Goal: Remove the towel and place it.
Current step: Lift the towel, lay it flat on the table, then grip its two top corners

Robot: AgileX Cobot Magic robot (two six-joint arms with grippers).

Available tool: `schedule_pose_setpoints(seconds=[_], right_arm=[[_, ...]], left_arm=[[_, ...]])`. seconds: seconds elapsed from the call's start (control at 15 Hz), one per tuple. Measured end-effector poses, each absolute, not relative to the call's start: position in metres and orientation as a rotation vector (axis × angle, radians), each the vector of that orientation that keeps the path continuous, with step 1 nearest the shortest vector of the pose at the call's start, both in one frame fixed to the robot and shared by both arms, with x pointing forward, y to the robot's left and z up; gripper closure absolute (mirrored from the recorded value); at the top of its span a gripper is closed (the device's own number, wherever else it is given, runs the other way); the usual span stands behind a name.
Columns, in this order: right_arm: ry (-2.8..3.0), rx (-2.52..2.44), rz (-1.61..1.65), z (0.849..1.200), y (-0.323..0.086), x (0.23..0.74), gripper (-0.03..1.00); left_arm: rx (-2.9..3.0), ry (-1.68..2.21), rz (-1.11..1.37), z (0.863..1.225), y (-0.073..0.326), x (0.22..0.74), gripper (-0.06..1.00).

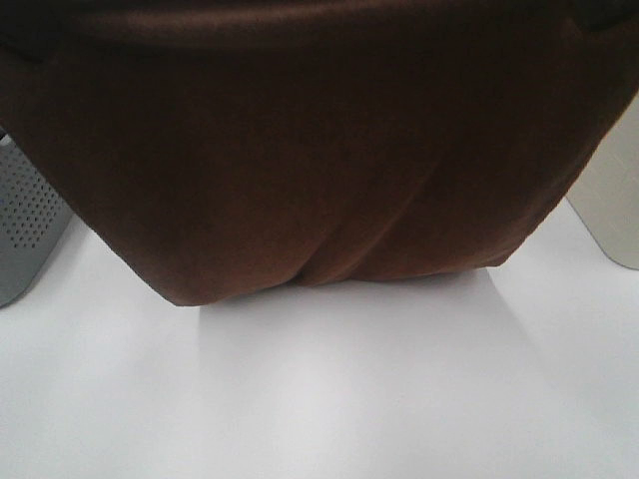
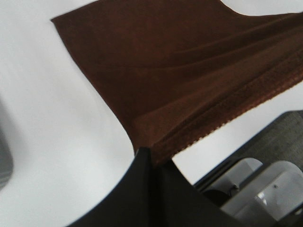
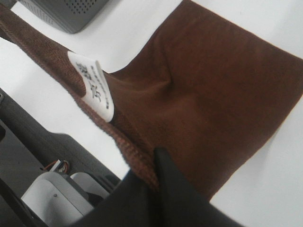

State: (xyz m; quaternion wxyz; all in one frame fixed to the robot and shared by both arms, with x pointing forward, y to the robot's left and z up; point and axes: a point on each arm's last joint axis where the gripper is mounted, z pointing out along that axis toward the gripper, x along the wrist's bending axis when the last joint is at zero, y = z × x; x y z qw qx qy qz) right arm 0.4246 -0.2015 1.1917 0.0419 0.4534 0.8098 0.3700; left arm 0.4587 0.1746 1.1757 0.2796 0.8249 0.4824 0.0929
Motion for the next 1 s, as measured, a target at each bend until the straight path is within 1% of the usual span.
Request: schedule_pose_setpoints(seconds=[0.2,0.33,0.53,0.67,0.8,0.93,1.0], right_arm=[[2.522,1.447,1.020,1.160,-0.211,0.405,0.96],[2.570,1.557,0.939,1.131,-0.212,0.400,0.96],[2.607,1.676,0.841,1.104,-0.214,0.397,0.96],[2.645,1.747,0.751,1.085,-0.214,0.399,0.96],[2.708,1.832,0.619,1.058,-0.214,0.400,0.96],[2.741,1.924,0.521,1.039,-0.213,0.400,0.96],[2.783,2.033,0.452,1.020,-0.211,0.398,0.96]], left_arm=[[2.274,1.264,0.075,1.146,0.171,0.445,0.94],[2.329,1.286,-0.035,1.118,0.168,0.437,0.94],[2.425,1.264,-0.126,1.093,0.158,0.423,0.94],[2.508,1.236,-0.171,1.079,0.146,0.419,0.94],[2.634,1.200,-0.234,1.057,0.129,0.418,0.94],[2.737,1.176,-0.301,1.035,0.111,0.418,0.94],[2.806,1.163,-0.343,1.018,0.101,0.418,0.94]])
